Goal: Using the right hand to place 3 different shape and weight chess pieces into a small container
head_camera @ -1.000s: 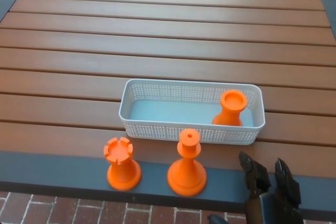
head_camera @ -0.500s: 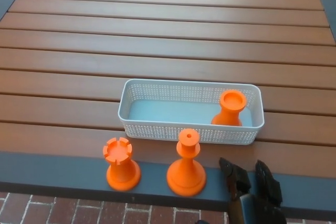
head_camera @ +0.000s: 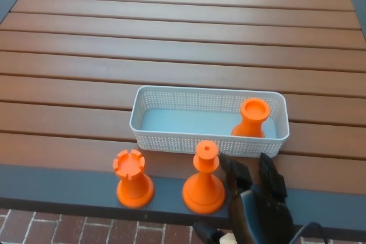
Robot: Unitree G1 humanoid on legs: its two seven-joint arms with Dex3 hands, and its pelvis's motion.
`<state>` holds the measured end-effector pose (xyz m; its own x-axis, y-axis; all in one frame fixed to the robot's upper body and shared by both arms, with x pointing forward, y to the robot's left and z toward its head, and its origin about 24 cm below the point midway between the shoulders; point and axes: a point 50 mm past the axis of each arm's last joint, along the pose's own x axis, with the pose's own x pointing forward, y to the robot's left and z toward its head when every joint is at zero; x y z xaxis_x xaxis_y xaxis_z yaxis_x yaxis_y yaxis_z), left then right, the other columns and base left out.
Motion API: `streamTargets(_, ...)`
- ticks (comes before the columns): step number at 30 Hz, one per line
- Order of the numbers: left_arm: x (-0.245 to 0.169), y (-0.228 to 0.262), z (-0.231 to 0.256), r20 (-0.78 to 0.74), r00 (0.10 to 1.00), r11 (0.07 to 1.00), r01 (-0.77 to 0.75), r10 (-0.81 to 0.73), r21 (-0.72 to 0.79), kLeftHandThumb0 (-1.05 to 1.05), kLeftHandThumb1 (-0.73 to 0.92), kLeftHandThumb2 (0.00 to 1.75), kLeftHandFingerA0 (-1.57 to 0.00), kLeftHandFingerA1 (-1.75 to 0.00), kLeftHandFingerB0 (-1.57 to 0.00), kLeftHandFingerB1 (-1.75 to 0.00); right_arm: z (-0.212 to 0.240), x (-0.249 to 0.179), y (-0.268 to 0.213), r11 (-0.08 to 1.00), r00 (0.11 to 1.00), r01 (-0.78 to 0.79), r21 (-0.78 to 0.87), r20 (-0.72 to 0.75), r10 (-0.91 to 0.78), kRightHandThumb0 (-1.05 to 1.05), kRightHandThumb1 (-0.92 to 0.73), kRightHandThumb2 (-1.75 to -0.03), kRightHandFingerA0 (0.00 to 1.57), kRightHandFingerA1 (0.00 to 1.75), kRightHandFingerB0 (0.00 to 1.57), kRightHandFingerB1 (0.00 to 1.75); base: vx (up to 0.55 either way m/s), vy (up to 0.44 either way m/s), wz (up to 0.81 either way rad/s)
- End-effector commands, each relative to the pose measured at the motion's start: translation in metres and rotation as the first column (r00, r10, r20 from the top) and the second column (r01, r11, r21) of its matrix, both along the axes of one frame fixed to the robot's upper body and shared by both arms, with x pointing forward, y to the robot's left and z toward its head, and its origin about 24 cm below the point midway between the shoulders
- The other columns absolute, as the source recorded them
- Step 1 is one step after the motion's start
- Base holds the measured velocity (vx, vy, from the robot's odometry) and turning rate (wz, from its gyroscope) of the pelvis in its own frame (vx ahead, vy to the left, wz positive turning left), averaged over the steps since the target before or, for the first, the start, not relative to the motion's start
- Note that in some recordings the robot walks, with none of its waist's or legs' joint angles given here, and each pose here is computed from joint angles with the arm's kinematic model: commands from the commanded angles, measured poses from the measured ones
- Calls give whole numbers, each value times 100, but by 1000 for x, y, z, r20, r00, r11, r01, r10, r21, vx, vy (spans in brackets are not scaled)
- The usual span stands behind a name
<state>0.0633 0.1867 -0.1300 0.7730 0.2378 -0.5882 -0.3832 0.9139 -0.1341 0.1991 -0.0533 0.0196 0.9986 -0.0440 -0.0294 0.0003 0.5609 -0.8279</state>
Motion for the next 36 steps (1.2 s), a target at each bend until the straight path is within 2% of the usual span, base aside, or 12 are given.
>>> streamTargets(1, -9, 10, -1, -43, 999, 998, 20, -18, 55, -9, 58, 103, -98, -148, -89, -124, 41, -17, 61, 974, 994, -103, 201, -8, 107, -83, -49, -83, 0, 16, 8, 33, 0, 0, 0)
streamTargets(9, -10, 13, -3, -44, 999, 999, 20, -18, 49, -10, 59, 102, -101, -143, -90, -119, 50, -15, 60, 973, 992, -122, 197, 5, 123, -72, -59, -58, 0, 22, 10, 35, 0, 0, 0)
streamTargets(10, -12, 10, -3, -48, 999, 999, 16, -14, 46, -8, 60, 103, -99, -147, -91, -121, 46, -15, 58, 976, 994, -110, 190, -8, 114, -76, -46, -85, 0, 30, 9, 41, 0, 0, 0)
streamTargets(17, -15, 7, -4, -60, 998, 999, 0, 3, 41, -9, 59, 102, -100, -145, -92, -119, 34, -10, 53, 984, 995, -70, 162, -53, 80, -72, -46, -86, 0, 39, 7, 42, 0, 0, 0)
streamTargets(18, -17, 6, -5, -68, 998, 1000, -12, 14, 27, -9, 59, 100, -101, -145, -91, -121, 31, -8, 51, 983, 996, -44, 176, -75, 58, -38, -35, -95, 6, 58, 0, 51, 0, 0, 0)
streamTargets(21, -17, 5, -6, -72, 997, 1000, -17, 18, 21, -9, 59, 100, -101, -145, -91, -121, 30, -7, 50, 983, 995, -32, 182, -85, 48, -38, -35, -95, 6, 58, 0, 51, 0, 0, 0)
streamTargets(22, -19, 5, -6, -74, 997, 1000, -5, 7, 28, -7, 59, 104, -98, -146, -88, -120, 31, -6, 52, 978, 995, -28, 207, -89, 48, -69, -61, -58, 12, 69, 15, 38, 0, 0, 0)
streamTargets(27, -21, 5, -6, -76, 997, 1000, -1, 3, 30, -7, 59, 104, -98, -146, -88, -120, 31, -6, 52, 976, 995, -26, 218, -91, 47, -69, -61, -58, 12, 69, 15, 38, 0, 0, 0)
streamTargets(28, -21, 6, -7, -74, 997, 1000, -3, 5, 22, -9, 55, 108, -105, -142, -92, -118, 31, -6, 53, 967, 996, -20, 253, -83, 42, -56, -63, -59, 62, 80, 36, 48, 0, 0, 0)
streamTargets(29, -21, 7, -8, -73, 997, 1000, -5, 7, 16, -9, 55, 108, -105, -142, -92, -118, 32, -7, 53, 960, 996, -15, 279, -77, 38, -56, -63, -59, 62, 80, 36, 48, 0, 0, 0)
streamTargets(30, -21, 7, -8, -72, 997, 1000, -5, 6, 14, -8, 57, 106, -103, -144, -90, -119, 32, -7, 53, 948, 997, -5, 318, -77, 31, -51, -71, -61, 89, 85, 42, 50, 0, 0, 0)
streamTargets(36, -21, 8, -8, -72, 997, 1000, -3, 4, 20, -8, 57, 106, -103, -144, -90, -119, 31, -6, 52, 940, 996, 1, 341, -83, 29, -51, -71, -61, 89, 85, 42, 50, 0, 0, 0)
